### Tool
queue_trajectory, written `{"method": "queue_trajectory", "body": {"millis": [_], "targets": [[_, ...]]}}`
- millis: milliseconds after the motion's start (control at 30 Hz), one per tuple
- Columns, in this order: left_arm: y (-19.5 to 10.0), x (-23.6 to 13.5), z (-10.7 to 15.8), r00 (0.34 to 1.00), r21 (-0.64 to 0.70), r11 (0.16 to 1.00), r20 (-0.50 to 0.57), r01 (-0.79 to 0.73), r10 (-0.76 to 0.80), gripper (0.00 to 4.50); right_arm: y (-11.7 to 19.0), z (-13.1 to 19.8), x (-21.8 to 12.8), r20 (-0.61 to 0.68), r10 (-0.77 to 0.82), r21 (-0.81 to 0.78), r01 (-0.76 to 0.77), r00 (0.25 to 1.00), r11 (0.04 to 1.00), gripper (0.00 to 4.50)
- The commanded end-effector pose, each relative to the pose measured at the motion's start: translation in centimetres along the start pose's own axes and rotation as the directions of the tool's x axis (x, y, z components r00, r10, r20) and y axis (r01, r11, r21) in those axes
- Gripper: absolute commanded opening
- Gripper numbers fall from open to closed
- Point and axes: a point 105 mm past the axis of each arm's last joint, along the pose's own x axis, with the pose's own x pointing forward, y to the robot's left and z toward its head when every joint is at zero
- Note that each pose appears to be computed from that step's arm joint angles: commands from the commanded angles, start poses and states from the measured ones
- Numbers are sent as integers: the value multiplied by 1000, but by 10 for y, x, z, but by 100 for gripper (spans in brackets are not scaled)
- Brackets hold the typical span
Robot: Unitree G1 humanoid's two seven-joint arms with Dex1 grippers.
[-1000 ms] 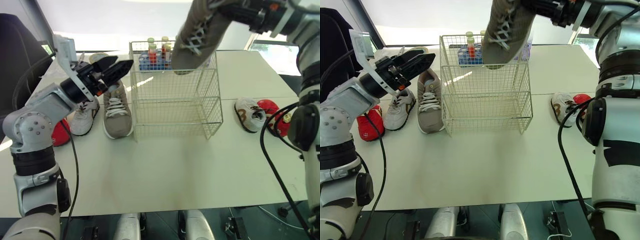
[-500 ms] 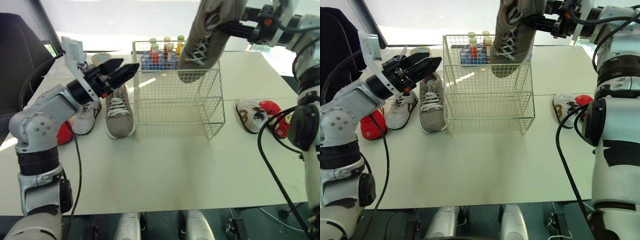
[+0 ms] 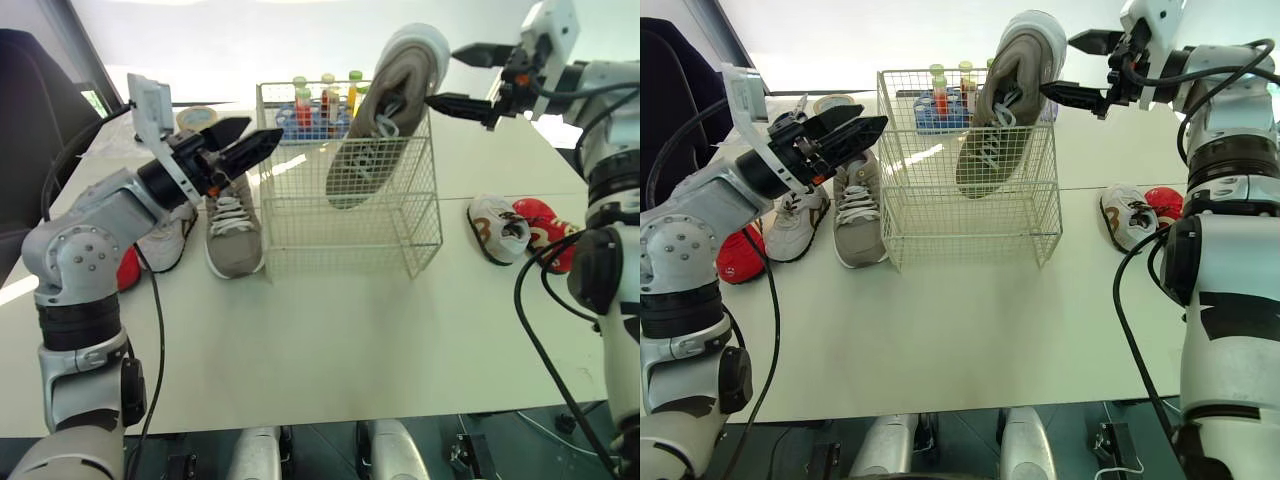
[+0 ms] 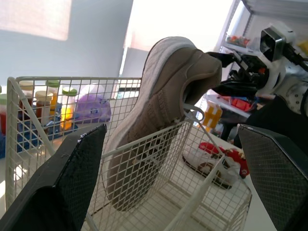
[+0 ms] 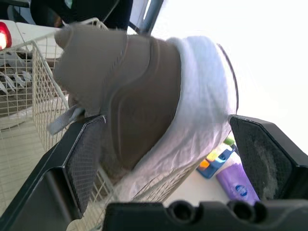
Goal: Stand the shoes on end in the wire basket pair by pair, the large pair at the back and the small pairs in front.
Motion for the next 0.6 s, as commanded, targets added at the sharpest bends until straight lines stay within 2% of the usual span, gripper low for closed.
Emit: {"method": "queue_trajectory", "body": {"millis": [33,100,233,300,467,600], "targets": [[3,-3,17,999,83,996,34,-40,37,450,-11,23,-19,38,-53,-101,56,998,993,443],[13,-6,20,995,119,988,28,-95,92,450,-12,30,-27,45,-63,-125,68,997,990,443],[52,-11,28,956,210,936,-11,-284,292,450,-1,63,-42,130,-26,-178,49,991,983,443],[71,-11,30,927,232,904,-28,-358,374,450,15,78,-41,181,34,-184,0,983,983,443],[127,-11,25,831,230,825,-102,-516,547,450,77,102,-25,265,225,-211,-171,938,962,443],[156,-11,14,774,236,782,-147,-577,616,450,102,108,-17,310,271,-188,-220,911,957,443]]}}
